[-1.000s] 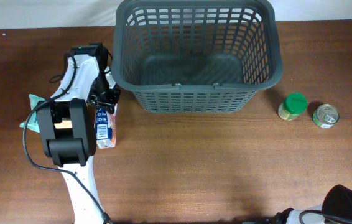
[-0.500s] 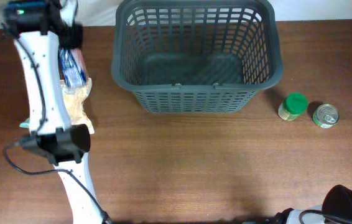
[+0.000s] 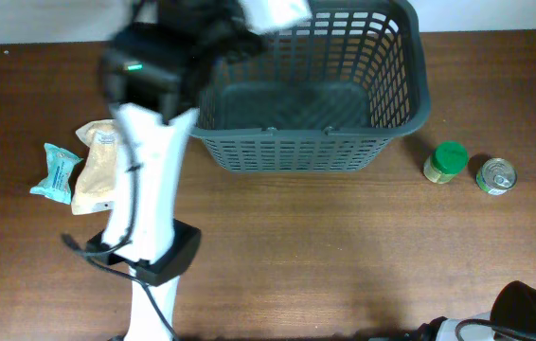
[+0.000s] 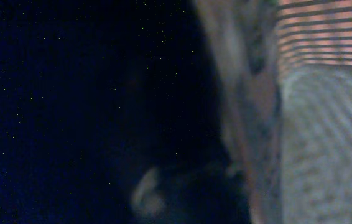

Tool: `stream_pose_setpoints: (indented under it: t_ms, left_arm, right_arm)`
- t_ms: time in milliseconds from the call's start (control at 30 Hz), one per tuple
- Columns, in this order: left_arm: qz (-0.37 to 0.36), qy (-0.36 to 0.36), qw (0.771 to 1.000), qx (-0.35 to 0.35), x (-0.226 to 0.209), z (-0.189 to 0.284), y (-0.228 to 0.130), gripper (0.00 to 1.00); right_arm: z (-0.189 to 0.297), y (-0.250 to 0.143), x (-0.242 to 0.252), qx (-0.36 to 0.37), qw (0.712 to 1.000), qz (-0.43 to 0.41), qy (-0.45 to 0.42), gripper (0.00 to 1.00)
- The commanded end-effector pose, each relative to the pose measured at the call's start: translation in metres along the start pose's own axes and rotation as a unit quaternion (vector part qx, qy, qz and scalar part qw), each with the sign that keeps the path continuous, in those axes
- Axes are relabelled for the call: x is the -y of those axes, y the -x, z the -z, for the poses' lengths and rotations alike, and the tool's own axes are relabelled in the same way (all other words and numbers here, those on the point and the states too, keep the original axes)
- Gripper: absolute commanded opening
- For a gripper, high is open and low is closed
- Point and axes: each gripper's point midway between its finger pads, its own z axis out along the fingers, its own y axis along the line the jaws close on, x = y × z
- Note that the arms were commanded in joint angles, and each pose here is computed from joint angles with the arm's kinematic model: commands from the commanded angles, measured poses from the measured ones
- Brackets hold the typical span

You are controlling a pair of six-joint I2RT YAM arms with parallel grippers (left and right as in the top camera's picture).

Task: Pack container
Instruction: 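Carry the blue box into the basket and release it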

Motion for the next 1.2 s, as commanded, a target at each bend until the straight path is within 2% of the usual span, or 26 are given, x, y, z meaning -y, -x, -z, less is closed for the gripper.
stream_pose_setpoints:
  t_ms: [0, 100, 233, 467, 600, 633, 667, 700, 800, 867, 967, 1067, 1167]
  left_arm:
    - [-0.091, -0.069, 0.993, -0.012, 0.042, -0.059, -0.009, 0.02]
    - [-0.09, -0.103, 0.99, -0.04, 0.068, -0.106, -0.032, 0.02]
    - [-0.107, -0.117, 0.981, -0.109, 0.099, -0.167, -0.078, 0.02]
    - [-0.131, -0.161, 0.959, -0.193, 0.148, -0.217, -0.137, 0.02]
    - [-0.124, -0.171, 0.959, -0.19, 0.153, -0.225, -0.145, 0.04]
    - [-0.121, -0.169, 0.96, -0.189, 0.153, -0.225, -0.145, 0.29]
    - [-0.111, -0.162, 0.962, -0.191, 0.149, -0.223, -0.144, 0.74]
    - [-0.093, -0.153, 0.965, -0.193, 0.144, -0.22, -0.141, 0.99]
    - [-0.011, -0.11, 0.976, -0.189, 0.118, -0.199, -0.124, 0.99]
    - [0.071, -0.062, 0.979, -0.179, 0.086, -0.171, -0.109, 0.99]
    - [0.177, 0.007, 0.971, -0.159, 0.035, -0.112, -0.091, 0.99]
    - [0.211, 0.046, 0.966, -0.139, 0.0, -0.04, -0.077, 0.99]
    - [0.278, 0.098, 0.946, -0.133, -0.029, 0.031, -0.083, 0.99]
  right_arm:
    - [0.001, 0.001, 0.004, 0.003, 1.0, -0.002, -0.007, 0.99]
    - [0.001, 0.001, 0.004, 0.003, 1.0, -0.002, -0.007, 0.99]
    - [0.001, 0.001, 0.004, 0.003, 1.0, -0.002, -0.007, 0.99]
    - [0.001, 0.001, 0.004, 0.003, 1.0, -0.002, -0.007, 0.99]
    - [0.001, 0.001, 0.004, 0.003, 1.0, -0.002, -0.007, 0.99]
    - [0.001, 0.001, 0.004, 0.003, 1.0, -0.002, -0.007, 0.99]
    - [0.001, 0.001, 0.004, 0.003, 1.0, -0.002, -0.007, 0.99]
    - [0.001, 0.001, 0.004, 0.003, 1.0, -0.002, -0.007, 0.99]
    - [0.001, 0.001, 0.004, 0.003, 1.0, -0.002, -0.007, 0.99]
    - [0.001, 0.001, 0.004, 0.003, 1.0, -0.002, -0.007, 0.99]
    - [0.001, 0.001, 0.004, 0.003, 1.0, -0.002, -0.007, 0.99]
    - [0.001, 0.001, 0.004, 0.003, 1.0, -0.002, -0.007, 0.99]
    - [0.001, 0.001, 0.004, 0.003, 1.0, -0.002, -0.007, 0.99]
